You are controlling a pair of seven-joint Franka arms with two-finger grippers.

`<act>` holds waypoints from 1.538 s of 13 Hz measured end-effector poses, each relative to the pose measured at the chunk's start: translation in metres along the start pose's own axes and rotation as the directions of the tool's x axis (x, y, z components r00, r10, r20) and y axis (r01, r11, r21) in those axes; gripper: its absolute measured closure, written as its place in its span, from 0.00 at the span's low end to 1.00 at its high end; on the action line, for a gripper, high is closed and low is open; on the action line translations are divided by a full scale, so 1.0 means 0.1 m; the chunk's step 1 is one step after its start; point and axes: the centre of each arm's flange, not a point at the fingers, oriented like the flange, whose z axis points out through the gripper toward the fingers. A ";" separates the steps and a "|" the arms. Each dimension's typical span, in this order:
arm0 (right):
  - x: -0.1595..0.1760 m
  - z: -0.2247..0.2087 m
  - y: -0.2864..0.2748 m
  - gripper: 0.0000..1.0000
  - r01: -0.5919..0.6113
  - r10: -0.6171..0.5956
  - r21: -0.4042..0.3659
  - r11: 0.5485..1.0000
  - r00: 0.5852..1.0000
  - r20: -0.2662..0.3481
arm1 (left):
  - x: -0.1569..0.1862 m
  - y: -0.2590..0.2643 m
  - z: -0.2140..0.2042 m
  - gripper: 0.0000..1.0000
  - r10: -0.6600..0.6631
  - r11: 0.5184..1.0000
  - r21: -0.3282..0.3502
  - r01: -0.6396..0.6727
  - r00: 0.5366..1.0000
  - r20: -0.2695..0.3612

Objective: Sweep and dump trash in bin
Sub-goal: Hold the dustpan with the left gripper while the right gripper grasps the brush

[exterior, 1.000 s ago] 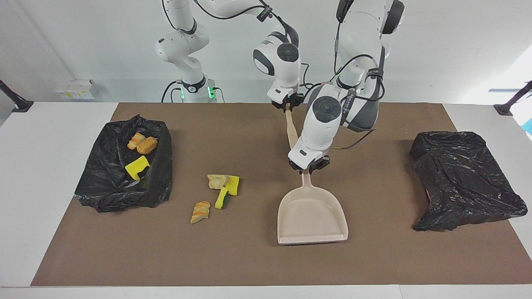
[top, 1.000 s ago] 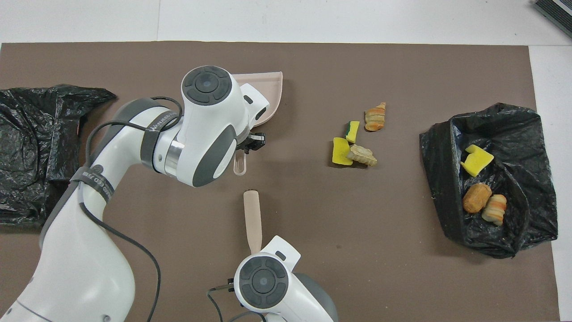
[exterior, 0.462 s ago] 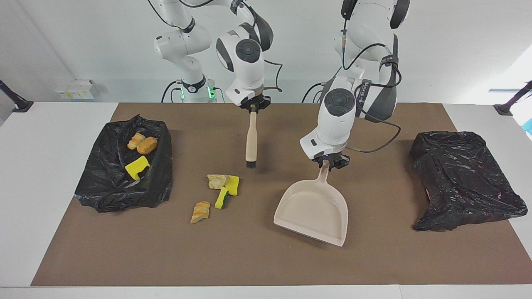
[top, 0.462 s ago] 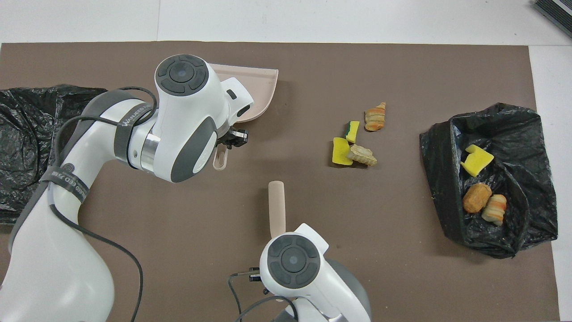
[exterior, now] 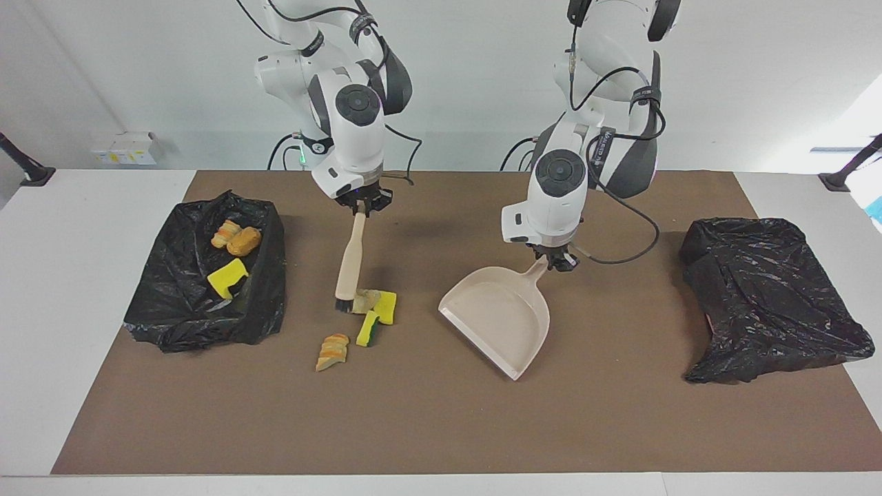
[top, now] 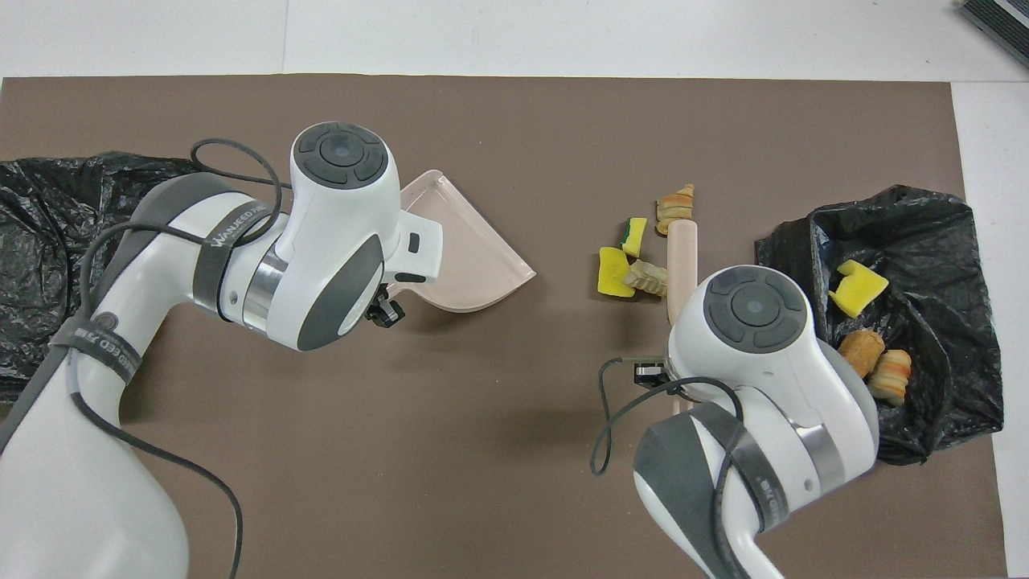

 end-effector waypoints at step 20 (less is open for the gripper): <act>-0.08 0.34 -1.41 0.74 0.243 -0.268 0.174 0.954 0.954 0.134 | 0.17 1.12 0.41 0.68 0.289 0.947 0.172 -0.272 0.954 -0.084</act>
